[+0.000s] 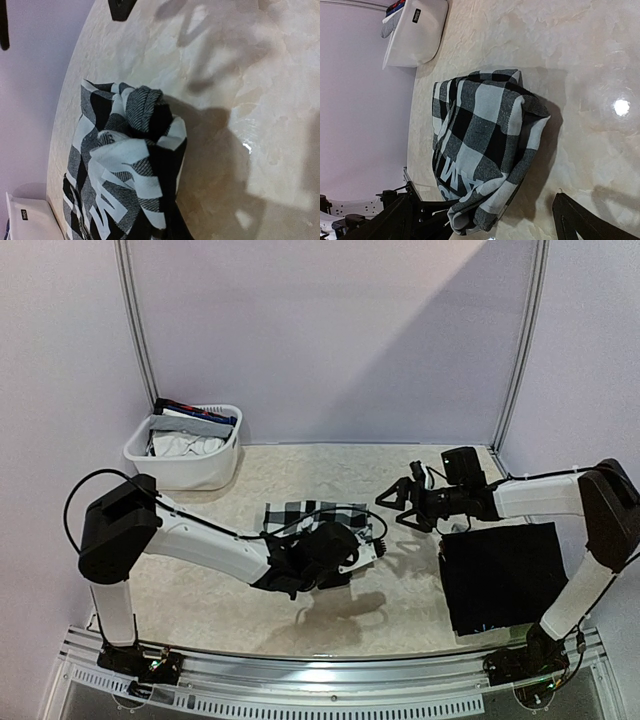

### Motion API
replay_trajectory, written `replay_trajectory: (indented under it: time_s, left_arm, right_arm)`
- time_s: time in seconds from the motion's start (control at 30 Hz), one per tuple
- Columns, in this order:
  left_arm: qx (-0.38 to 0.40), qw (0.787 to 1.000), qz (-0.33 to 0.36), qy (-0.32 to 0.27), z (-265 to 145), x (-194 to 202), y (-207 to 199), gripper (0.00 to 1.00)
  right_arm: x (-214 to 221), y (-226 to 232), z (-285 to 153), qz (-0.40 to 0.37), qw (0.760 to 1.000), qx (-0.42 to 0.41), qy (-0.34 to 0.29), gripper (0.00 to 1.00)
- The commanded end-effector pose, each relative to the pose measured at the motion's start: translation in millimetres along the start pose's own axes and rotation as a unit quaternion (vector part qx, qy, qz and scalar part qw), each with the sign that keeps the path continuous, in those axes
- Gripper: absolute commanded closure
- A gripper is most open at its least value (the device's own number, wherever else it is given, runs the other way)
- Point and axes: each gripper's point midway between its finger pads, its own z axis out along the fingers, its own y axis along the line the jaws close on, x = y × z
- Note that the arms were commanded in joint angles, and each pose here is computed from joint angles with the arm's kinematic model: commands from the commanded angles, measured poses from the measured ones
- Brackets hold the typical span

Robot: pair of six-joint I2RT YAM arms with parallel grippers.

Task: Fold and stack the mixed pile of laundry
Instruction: Pick up the square-folded shirt from the center of the board, then pass from the left arm to the right

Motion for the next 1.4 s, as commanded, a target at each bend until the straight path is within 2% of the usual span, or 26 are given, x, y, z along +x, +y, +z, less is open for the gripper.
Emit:
replay_trajectory:
  time_s: [0.0, 0.6, 1.03, 1.27, 1.37]
  left_arm:
    - [-0.005, 0.999, -0.026, -0.027, -6, -8, 9, 1.00]
    - [-0.014, 0.998, -0.045, -0.047, -14, -9, 14, 1.00]
    - [-0.023, 0.996, -0.062, -0.061, -20, -14, 20, 1.00]
    - [-0.023, 0.995, -0.067, -0.065, -21, -14, 20, 1.00]
    - [-0.020, 0.995, -0.067, -0.066, -20, -14, 18, 1.00]
  right_arm:
    - [-6, 13, 14, 0.009, 0.999, -0.048, 0.021, 0.01]
    - [22, -23, 74, 0.071, 0.993, -0.043, 0.089, 0.01]
    - [32, -23, 98, 0.081, 0.989, -0.048, 0.113, 0.02]
    - [31, -18, 104, 0.089, 0.987, -0.068, 0.116, 0.13]
    - [32, -18, 105, 0.092, 0.986, -0.071, 0.119, 0.25]
